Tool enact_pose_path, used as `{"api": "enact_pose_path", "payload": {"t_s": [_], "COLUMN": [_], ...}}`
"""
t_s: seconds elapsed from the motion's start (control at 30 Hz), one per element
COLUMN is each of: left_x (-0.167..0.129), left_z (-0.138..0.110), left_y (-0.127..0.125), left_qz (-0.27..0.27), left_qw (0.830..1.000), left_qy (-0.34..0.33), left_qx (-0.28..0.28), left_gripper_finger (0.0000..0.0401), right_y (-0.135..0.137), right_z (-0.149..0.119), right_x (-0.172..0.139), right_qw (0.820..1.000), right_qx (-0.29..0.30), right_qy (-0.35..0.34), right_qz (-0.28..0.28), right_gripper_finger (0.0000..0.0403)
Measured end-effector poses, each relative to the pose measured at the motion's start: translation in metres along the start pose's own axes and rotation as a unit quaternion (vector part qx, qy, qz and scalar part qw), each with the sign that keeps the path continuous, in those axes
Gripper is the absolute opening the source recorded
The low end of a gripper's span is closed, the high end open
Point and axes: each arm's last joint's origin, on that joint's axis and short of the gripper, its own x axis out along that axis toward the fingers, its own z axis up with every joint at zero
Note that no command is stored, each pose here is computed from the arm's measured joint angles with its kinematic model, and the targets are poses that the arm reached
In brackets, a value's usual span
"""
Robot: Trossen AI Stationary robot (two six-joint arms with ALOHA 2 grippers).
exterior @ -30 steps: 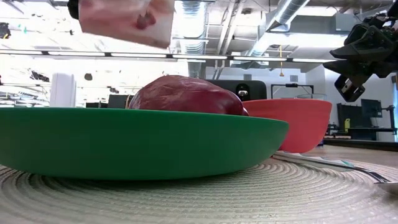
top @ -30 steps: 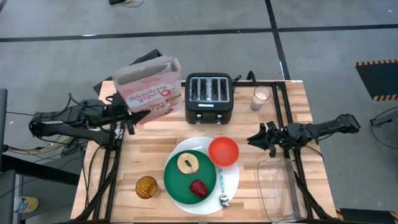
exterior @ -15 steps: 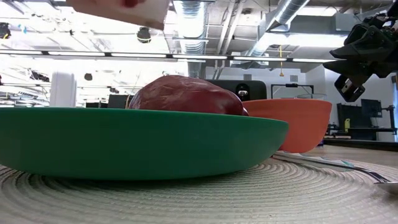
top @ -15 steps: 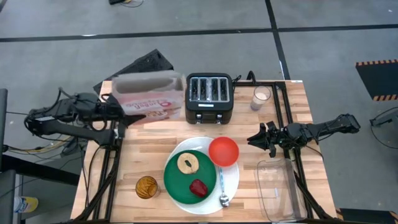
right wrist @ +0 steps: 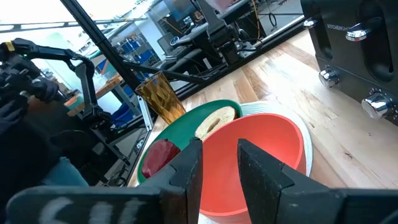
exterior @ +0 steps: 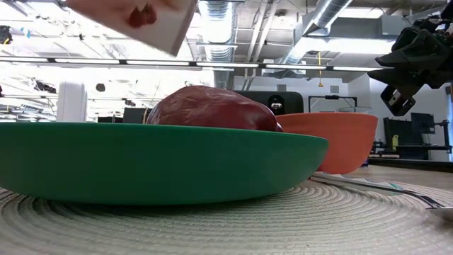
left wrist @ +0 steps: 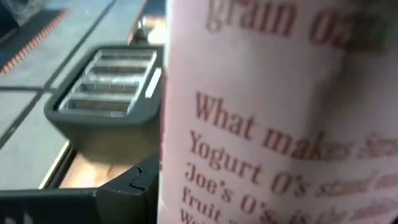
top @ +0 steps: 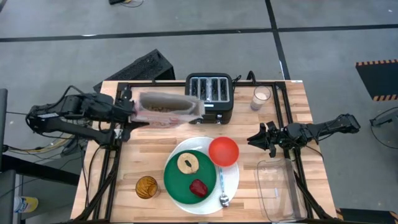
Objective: Arrange a breakfast setting
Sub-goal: Pour the cereal from the cereal box into the orange bowl
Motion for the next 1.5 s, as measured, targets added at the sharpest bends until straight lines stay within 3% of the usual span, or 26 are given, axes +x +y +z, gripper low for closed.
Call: {"api": "enact_pose_path", "payload": {"t_s": [0.27, 0.57, 0.77, 0.93, 1.13, 1.5], "left_x": [0.016, 0.047, 0.066, 0.074, 0.083, 0.098], "left_z": [0.003, 0.006, 0.005, -0.001, -0.003, -0.004], "left_y": [-0.002, -0.003, -0.01, -0.022, -0.033, -0.046], "left_qz": [0.021, 0.071, 0.096, 0.103, 0.128, 0.148], "left_qw": [0.995, 0.978, 0.962, 0.937, 0.915, 0.898], "left_qy": [0.092, 0.168, 0.203, 0.246, 0.26, 0.267], "left_qx": [0.019, 0.098, 0.156, 0.226, 0.279, 0.316], "left_gripper_finger": [0.0196, 0.0196, 0.0196, 0.0196, 0.0196, 0.0196], "right_y": [0.0, 0.0, 0.0, 0.0, 0.0, 0.0], "right_z": [0.0, 0.0, 0.0, 0.0, 0.0, 0.0], "right_x": [0.0, 0.0, 0.0, 0.0, 0.0, 0.0], "right_qw": [1.0, 1.0, 1.0, 1.0, 1.0, 1.0], "right_qx": [0.0, 0.0, 0.0, 0.0, 0.0, 0.0], "right_qy": [0.0, 0.0, 0.0, 0.0, 0.0, 0.0], "right_qz": [0.0, 0.0, 0.0, 0.0, 0.0, 0.0], "right_gripper_finger": [0.0123, 0.0123, 0.0123, 0.0123, 0.0123, 0.0123]}}
